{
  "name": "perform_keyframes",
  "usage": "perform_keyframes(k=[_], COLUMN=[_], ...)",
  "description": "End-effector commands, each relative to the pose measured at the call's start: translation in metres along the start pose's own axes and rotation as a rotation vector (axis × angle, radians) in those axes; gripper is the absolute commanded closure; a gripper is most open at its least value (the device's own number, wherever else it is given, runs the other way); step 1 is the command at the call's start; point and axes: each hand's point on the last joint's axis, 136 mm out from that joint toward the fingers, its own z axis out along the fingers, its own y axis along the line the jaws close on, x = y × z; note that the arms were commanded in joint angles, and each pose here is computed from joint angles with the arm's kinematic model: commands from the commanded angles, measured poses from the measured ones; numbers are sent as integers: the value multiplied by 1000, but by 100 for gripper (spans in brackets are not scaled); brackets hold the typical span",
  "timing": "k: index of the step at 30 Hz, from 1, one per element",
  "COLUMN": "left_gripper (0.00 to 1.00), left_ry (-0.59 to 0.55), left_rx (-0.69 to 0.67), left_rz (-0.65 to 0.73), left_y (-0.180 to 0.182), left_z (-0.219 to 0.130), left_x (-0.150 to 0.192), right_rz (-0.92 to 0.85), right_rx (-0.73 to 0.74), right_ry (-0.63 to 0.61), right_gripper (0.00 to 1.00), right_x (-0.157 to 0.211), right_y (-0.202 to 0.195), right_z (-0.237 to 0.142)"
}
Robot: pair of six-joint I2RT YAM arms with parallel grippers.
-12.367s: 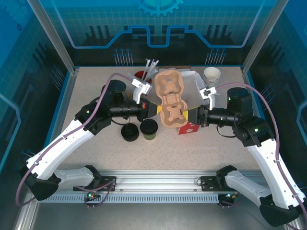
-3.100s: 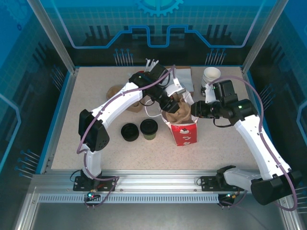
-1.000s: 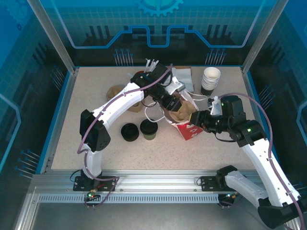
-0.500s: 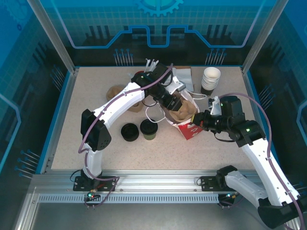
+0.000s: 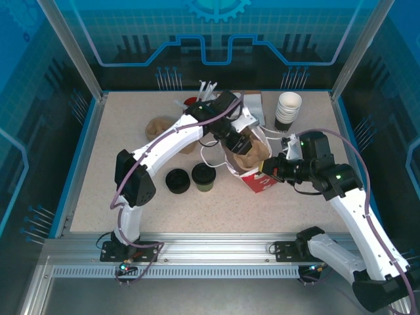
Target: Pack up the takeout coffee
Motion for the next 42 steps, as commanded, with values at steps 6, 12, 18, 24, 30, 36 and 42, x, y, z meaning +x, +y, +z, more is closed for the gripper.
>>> perform_keyframes(k=[6, 12, 18, 24, 30, 36, 42], left_gripper=[57, 56, 56, 56, 56, 56, 56], left_ry=[54, 52, 69, 102, 134, 156, 162], left_rx=[-43, -2, 27, 8, -4, -15, -16], left_rz=[117, 182, 216, 258, 275, 303, 322], left_y=[-2, -15, -21, -18, -14, -14, -16], left_z=[4, 2, 6, 11, 17, 21, 24], left_x=[8, 11, 17, 24, 28, 30, 28], right_rz=[11, 22, 43, 25, -13, -105, -193], right_rx=[-83, -94, -93, -74, -46, 102, 141], right_ry=[56, 46, 46, 19, -39, -160, -205], right_gripper=[100, 100, 100, 89, 71, 65, 56], right_x=[9, 7, 4, 0, -11, -32, -51], right_y=[22, 21, 12, 8, 12, 0, -8], right_z=[-10, -12, -10, -19, -39, -63, -55])
